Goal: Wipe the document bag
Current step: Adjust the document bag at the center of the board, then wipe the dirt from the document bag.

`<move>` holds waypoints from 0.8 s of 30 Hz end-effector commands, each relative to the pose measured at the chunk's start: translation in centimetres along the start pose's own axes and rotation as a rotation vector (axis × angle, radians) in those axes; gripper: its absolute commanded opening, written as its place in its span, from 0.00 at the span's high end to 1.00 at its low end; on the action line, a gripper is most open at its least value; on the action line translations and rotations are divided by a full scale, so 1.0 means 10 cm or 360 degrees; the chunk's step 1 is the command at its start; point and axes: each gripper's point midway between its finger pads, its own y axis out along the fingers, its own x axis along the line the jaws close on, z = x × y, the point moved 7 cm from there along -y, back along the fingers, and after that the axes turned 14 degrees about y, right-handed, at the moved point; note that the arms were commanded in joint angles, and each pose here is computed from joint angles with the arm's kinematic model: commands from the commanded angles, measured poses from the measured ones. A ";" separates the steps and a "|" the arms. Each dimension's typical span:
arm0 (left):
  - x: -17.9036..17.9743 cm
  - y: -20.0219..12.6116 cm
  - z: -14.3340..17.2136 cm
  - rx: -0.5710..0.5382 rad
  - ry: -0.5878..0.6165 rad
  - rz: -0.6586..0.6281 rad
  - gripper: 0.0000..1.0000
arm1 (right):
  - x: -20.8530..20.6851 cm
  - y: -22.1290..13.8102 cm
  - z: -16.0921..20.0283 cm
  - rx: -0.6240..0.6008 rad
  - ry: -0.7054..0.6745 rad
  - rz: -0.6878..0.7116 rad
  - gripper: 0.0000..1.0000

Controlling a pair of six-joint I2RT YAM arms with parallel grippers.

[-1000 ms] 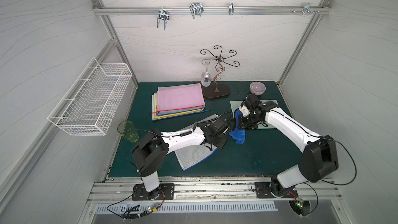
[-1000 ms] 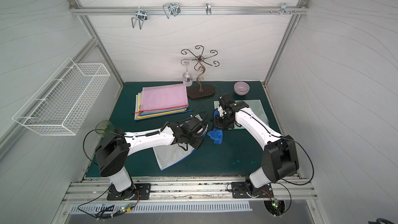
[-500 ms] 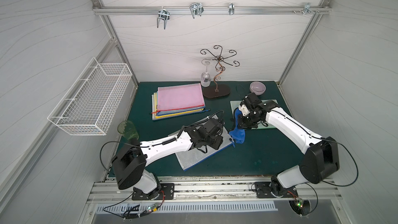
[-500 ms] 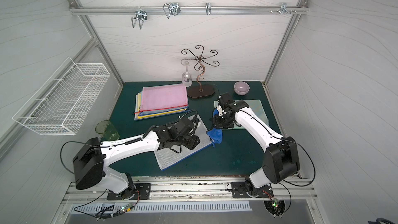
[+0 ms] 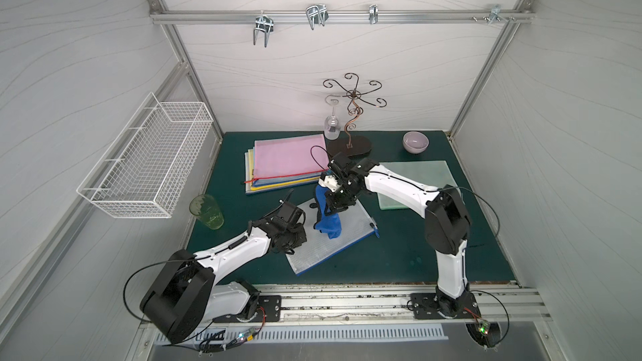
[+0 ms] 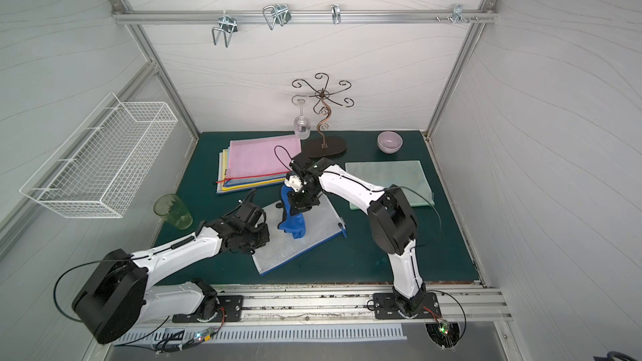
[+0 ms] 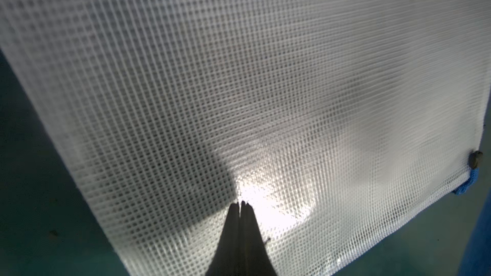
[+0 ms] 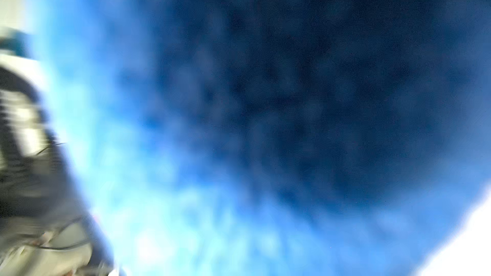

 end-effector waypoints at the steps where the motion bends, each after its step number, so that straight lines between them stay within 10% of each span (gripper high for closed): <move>1: -0.04 0.03 -0.09 -0.0036 -0.0128 0.0050 1.00 | 0.26 0.30 -0.04 0.0144 -0.0113 -0.0219 1.00; 11: 0.24 0.20 0.13 0.0142 -0.0248 -0.0068 1.00 | 0.26 1.11 -0.26 0.0381 -0.0051 -0.0514 1.00; 24: 0.24 0.18 0.11 0.0158 -0.0198 -0.0049 1.00 | -1.48 -0.26 -0.34 -0.0200 0.0334 0.0999 1.00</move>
